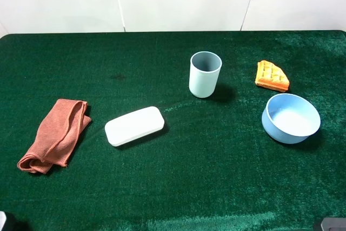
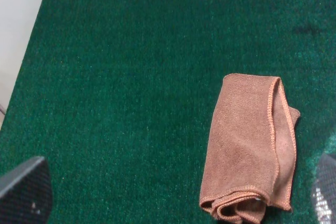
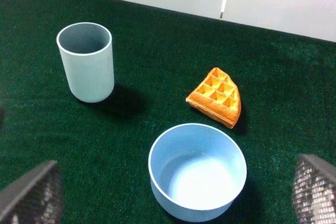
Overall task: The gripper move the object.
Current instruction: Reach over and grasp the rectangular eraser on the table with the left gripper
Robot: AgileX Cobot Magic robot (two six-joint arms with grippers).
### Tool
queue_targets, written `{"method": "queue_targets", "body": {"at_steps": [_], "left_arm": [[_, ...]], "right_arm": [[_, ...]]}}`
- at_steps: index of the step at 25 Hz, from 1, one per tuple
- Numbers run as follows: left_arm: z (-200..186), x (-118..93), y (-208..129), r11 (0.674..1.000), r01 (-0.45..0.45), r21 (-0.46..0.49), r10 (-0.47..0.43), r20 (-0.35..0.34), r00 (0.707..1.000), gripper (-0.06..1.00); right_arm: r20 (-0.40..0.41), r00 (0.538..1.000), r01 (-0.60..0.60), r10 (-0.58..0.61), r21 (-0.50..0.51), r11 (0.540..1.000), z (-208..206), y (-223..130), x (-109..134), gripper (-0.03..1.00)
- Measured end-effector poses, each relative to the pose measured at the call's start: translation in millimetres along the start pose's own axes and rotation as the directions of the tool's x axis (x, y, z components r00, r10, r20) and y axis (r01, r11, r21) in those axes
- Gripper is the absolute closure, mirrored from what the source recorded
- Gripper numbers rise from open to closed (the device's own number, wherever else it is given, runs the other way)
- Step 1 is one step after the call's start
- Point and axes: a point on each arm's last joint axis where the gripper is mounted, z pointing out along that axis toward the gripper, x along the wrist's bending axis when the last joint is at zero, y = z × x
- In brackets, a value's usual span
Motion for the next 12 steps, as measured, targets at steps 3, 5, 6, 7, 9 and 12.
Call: {"method": "queue_targets", "body": {"at_steps": [3,5,6,7,9,12], "left_arm": [[0.0,0.0,0.0,1.000,0.000,0.000,0.000,0.000,1.000,-0.05],[0.0,0.0,0.0,1.000,0.000,0.000,0.000,0.000,1.000,-0.05],[0.0,0.0,0.0,1.000,0.000,0.000,0.000,0.000,1.000,-0.05],[0.0,0.0,0.0,1.000,0.000,0.000,0.000,0.000,1.000,-0.05],[0.0,0.0,0.0,1.000,0.000,0.000,0.000,0.000,1.000,-0.05],[0.0,0.0,0.0,1.000,0.000,0.000,0.000,0.000,1.000,-0.05]], "right_arm": [[0.000,1.000,0.000,0.000,0.000,1.000,0.0,0.0,0.0,0.30],[0.000,1.000,0.000,0.000,0.000,1.000,0.0,0.0,0.0,0.30],[0.000,1.000,0.000,0.000,0.000,1.000,0.0,0.0,0.0,0.30],[0.000,1.000,0.000,0.000,0.000,1.000,0.0,0.0,0.0,0.30],[0.000,1.000,0.000,0.000,0.000,1.000,0.0,0.0,0.0,0.30],[0.000,1.000,0.000,0.000,0.000,1.000,0.0,0.0,0.0,0.30]]}}
